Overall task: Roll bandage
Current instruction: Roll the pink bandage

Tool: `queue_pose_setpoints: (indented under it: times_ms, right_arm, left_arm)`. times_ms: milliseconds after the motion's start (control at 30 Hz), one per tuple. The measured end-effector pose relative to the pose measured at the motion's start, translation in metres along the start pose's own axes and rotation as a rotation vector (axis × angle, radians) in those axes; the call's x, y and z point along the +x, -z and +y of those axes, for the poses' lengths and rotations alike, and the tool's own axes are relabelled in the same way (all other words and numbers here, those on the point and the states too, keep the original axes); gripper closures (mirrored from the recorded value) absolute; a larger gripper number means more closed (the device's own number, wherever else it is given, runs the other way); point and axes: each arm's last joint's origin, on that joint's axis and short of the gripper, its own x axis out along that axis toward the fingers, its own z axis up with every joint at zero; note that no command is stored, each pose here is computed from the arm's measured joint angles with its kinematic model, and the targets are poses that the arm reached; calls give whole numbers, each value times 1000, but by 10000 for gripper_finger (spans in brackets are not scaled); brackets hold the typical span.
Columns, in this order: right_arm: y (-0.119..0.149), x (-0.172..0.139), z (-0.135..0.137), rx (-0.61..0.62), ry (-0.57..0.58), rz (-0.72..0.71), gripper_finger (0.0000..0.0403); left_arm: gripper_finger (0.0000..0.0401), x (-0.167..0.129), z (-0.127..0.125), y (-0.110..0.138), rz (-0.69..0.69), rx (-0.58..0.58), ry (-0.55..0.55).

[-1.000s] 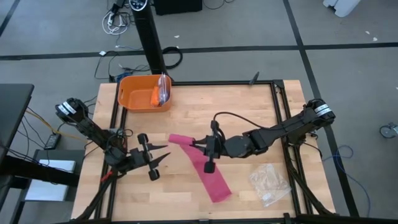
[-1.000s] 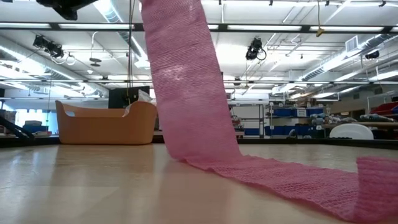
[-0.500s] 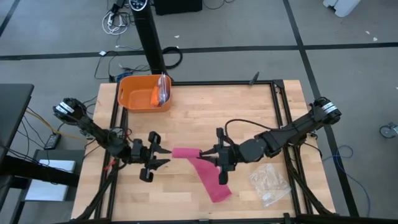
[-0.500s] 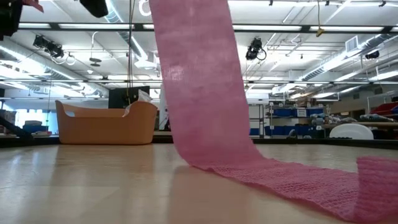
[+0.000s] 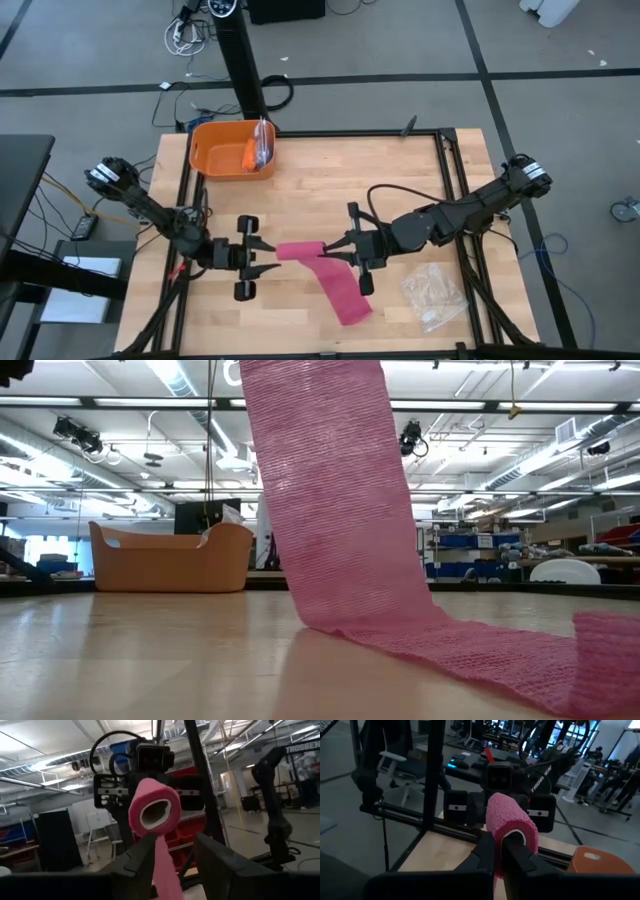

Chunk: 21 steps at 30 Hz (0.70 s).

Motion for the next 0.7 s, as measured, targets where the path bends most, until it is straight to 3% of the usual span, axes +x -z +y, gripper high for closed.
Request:
queue_pose_setpoints:
  times_ms: [700]
  right_arm:
    - [0,1,-2,5,9,2,392]
  left_arm:
    - [261,-3,-8,-3,13,284,-16]
